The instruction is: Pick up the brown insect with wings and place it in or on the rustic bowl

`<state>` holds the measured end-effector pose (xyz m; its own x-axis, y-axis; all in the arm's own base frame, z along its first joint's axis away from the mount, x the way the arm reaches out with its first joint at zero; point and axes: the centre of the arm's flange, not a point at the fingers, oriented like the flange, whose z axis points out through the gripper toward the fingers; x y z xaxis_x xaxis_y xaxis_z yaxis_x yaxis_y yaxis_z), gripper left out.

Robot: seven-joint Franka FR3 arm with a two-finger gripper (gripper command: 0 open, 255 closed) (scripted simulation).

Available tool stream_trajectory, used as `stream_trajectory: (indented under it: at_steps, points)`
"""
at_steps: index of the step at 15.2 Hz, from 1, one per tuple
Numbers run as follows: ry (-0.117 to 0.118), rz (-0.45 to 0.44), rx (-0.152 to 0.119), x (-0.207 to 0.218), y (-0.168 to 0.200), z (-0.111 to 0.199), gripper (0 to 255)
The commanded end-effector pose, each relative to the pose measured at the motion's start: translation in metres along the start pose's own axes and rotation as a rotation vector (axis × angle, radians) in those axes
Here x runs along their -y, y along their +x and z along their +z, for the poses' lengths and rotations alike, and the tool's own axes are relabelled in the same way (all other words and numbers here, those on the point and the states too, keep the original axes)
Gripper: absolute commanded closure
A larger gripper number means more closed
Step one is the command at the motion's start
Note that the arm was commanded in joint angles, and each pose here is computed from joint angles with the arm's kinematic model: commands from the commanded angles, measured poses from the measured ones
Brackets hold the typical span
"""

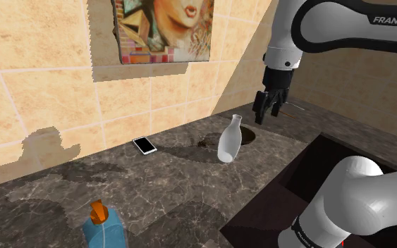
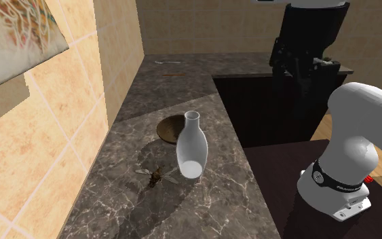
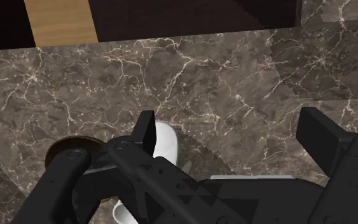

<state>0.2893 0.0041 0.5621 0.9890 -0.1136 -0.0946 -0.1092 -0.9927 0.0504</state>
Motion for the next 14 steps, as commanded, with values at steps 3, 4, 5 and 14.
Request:
stream_trajectory:
  at_steps: [3, 4, 5, 14]
  points:
    - [-0.004, -0.031, -0.010, -0.007, 0.016, 0.018, 0]
    - [-0.006, -0.046, -0.015, -0.010, 0.024, 0.028, 0]
    - [-0.008, -0.062, -0.020, -0.013, 0.032, 0.037, 0]
    - [-0.025, -0.201, -0.066, -0.037, 0.110, 0.116, 0]
